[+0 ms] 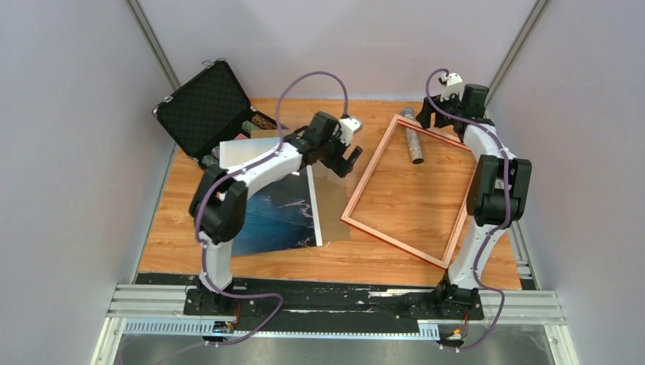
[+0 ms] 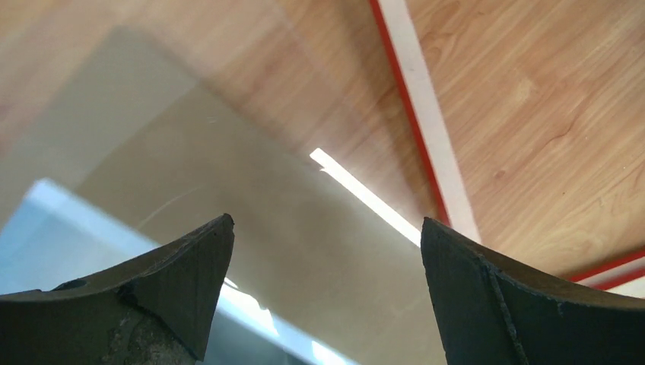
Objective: Put the photo into the frame
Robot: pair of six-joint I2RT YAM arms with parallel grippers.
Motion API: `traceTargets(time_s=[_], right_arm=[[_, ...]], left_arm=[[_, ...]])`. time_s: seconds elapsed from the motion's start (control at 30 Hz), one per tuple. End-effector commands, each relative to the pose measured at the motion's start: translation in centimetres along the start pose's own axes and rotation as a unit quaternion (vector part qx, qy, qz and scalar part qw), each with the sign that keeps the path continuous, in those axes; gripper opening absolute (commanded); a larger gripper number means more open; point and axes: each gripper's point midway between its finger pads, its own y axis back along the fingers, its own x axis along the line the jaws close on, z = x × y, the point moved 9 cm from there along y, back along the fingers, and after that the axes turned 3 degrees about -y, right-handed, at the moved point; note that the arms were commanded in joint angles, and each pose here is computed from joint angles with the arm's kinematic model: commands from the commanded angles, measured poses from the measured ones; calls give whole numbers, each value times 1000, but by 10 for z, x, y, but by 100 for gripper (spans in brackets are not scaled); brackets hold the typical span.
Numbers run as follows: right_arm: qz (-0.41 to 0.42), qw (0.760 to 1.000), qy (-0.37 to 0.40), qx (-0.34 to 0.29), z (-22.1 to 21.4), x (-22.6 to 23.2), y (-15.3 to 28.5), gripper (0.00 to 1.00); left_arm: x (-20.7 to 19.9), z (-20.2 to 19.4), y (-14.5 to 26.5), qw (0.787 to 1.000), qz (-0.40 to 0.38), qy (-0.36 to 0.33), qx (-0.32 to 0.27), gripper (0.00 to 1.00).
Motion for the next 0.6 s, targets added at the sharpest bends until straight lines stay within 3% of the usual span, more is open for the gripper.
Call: traceTargets(time_s=[0.0,0.33,0.57], right_arm=[[-31,999,-22,-13,11,-9,-17,73],[-29,995,-94,-11,2,-24,-63,73],[-25,994,-109,-9,1,-26,-94,73]], left_arm=[[-29,11,-36,998,-40,32,46,99],[-67,-5,-94,991,-77,26,105,90],[-74,-23,-111,987,-86,33,132,75]])
